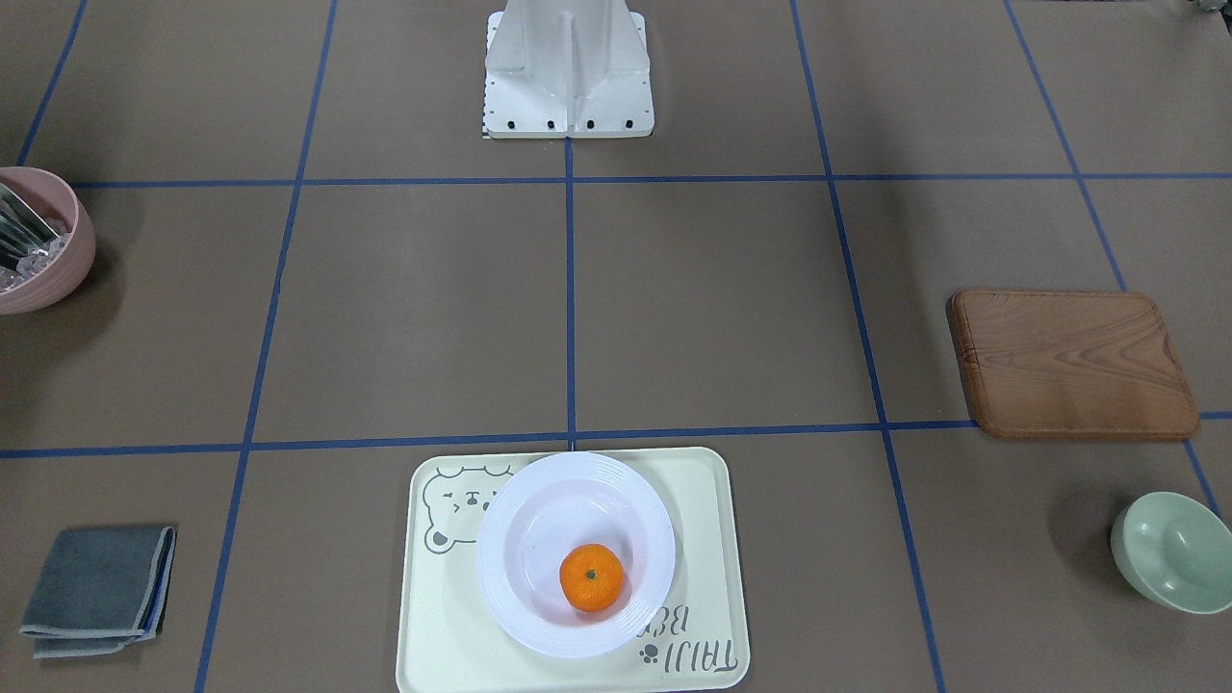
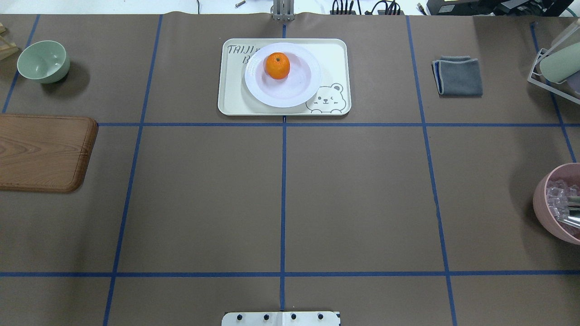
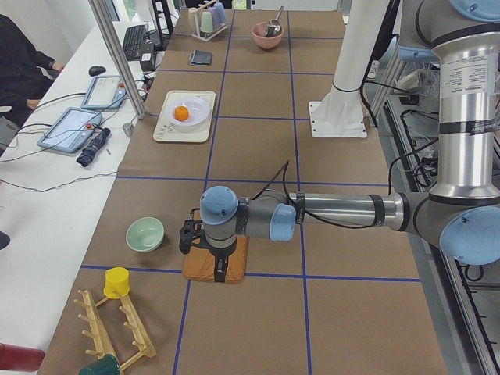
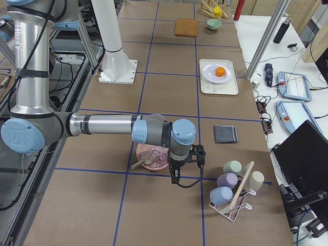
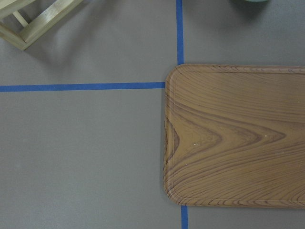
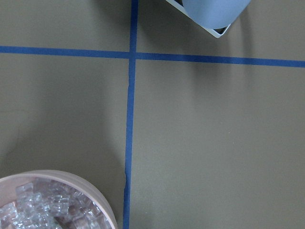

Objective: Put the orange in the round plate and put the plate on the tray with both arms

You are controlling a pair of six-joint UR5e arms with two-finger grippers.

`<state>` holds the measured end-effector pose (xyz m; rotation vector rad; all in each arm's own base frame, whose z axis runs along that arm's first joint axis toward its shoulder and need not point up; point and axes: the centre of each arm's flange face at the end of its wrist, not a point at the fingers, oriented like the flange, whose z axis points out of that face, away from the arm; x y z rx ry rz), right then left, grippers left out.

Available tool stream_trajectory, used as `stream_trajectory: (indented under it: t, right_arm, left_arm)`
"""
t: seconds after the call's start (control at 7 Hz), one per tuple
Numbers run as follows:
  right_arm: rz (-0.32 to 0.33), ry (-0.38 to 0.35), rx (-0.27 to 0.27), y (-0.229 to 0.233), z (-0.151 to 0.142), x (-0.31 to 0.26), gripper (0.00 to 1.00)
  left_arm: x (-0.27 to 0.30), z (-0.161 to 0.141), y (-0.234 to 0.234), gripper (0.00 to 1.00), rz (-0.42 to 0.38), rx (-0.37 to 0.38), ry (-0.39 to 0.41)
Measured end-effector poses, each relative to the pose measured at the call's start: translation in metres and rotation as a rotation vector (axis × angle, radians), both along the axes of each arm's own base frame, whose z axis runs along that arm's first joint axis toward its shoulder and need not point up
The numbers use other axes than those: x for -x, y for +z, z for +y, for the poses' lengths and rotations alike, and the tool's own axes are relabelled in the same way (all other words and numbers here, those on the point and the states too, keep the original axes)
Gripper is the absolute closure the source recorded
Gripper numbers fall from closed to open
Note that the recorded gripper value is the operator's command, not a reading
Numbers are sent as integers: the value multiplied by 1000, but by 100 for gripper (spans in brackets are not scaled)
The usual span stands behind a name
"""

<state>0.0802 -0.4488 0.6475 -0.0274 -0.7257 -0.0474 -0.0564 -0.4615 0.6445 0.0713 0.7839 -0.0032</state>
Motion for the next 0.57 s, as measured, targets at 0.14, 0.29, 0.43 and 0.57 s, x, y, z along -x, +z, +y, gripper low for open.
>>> stream_trajectory:
  t: [0.14, 0.29, 0.43, 0.57]
  right_arm:
    - [0, 1, -2, -1, 0, 0, 0]
    - [-1, 1, -3, -2, -1, 0, 0]
    - [-1, 1, -4, -2, -1, 1, 0]
    - [-1, 1, -4, -2, -1, 1, 0]
  left_arm:
    - [0, 0, 0, 2, 0, 0, 0]
    - [0, 0, 1, 2, 0, 1, 0]
    - [0, 1, 1, 2, 0, 3, 0]
    - [0, 1, 2, 2, -1, 5, -1]
